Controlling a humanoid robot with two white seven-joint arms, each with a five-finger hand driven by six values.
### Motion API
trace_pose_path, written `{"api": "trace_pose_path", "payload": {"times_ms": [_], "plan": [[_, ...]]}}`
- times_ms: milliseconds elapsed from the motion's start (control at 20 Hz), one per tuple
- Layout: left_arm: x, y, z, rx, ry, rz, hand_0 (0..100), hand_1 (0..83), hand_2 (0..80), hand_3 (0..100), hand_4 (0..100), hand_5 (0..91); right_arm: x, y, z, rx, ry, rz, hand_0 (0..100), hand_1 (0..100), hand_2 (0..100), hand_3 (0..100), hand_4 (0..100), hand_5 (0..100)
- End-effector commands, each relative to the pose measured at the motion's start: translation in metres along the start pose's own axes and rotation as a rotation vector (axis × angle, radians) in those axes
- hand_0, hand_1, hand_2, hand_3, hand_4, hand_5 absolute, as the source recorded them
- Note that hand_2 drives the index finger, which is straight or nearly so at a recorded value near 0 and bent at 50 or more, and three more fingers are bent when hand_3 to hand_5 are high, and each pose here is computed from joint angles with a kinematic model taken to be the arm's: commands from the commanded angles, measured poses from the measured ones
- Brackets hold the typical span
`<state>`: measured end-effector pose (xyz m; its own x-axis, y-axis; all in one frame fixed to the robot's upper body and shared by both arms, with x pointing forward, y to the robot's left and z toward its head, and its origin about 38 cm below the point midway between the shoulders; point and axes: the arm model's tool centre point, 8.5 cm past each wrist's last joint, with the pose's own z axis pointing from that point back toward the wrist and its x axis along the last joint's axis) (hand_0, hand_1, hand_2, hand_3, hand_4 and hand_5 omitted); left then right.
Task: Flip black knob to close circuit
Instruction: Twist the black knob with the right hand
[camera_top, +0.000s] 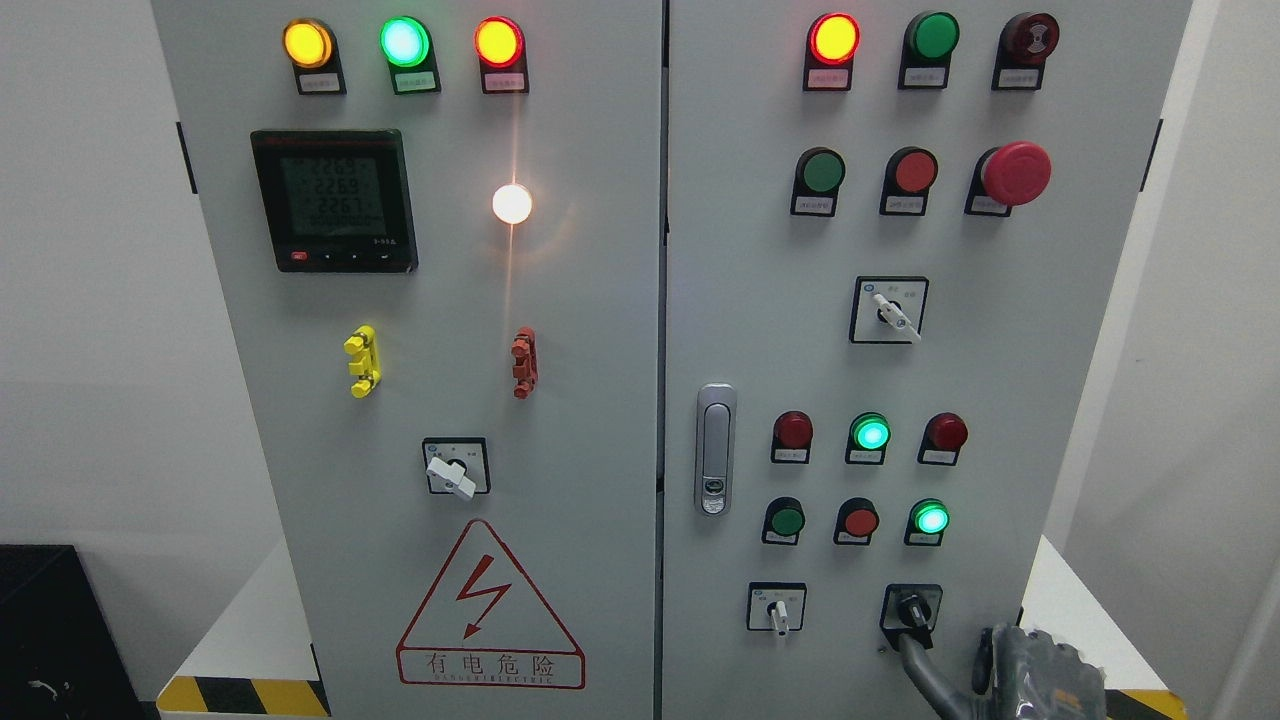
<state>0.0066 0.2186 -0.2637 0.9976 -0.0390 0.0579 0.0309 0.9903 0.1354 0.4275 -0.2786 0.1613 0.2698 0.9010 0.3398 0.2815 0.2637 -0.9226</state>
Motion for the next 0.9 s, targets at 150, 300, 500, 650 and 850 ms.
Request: {"api": "trace_pose_path", "payload": {"times_ms": [150, 300, 500, 650, 850], "plan": [[-0.0049, -0.0016, 0.0000, -0.003, -0.005, 0.003, 12, 55.6, 0.0, 0, 0, 0.0, -0.0025, -0.0083, -0.0058, -0.021, 0.012, -0.007, 0, 1, 85, 100, 100, 100], [-0.0049, -0.0016, 0.0000, -0.003, -0.005, 0.003, 12, 55.6, 0.0, 0, 0, 0.0, -0.0029, -0.0090, -0.0059, -0.023, 0.013, -0.007, 0, 1, 85, 100, 100, 100], [-0.0049, -0.0016, 0.0000, -0.003, -0.005, 0.003, 12, 55.6, 0.0, 0, 0, 0.0, -0.0028, -0.0094, -0.0065, -0.022, 0.011, -0.008, 0, 1, 85, 100, 99, 100], [-0.0049, -0.0016, 0.0000, -0.003, -0.005, 0.003, 12, 55.6, 0.0, 0, 0, 0.0, -0.0046, -0.0106, -0.0068, -0.026, 0.011, -0.002, 0, 1, 85, 100, 99, 100], [-0.0049, -0.0016, 0.0000, -0.003, -0.005, 0.003, 12, 55.6, 0.0, 0, 0, 0.0, -0.0046, -0.0108, -0.0067, -0.028, 0.011, -0.003, 0, 2, 85, 100, 99, 100]]}}
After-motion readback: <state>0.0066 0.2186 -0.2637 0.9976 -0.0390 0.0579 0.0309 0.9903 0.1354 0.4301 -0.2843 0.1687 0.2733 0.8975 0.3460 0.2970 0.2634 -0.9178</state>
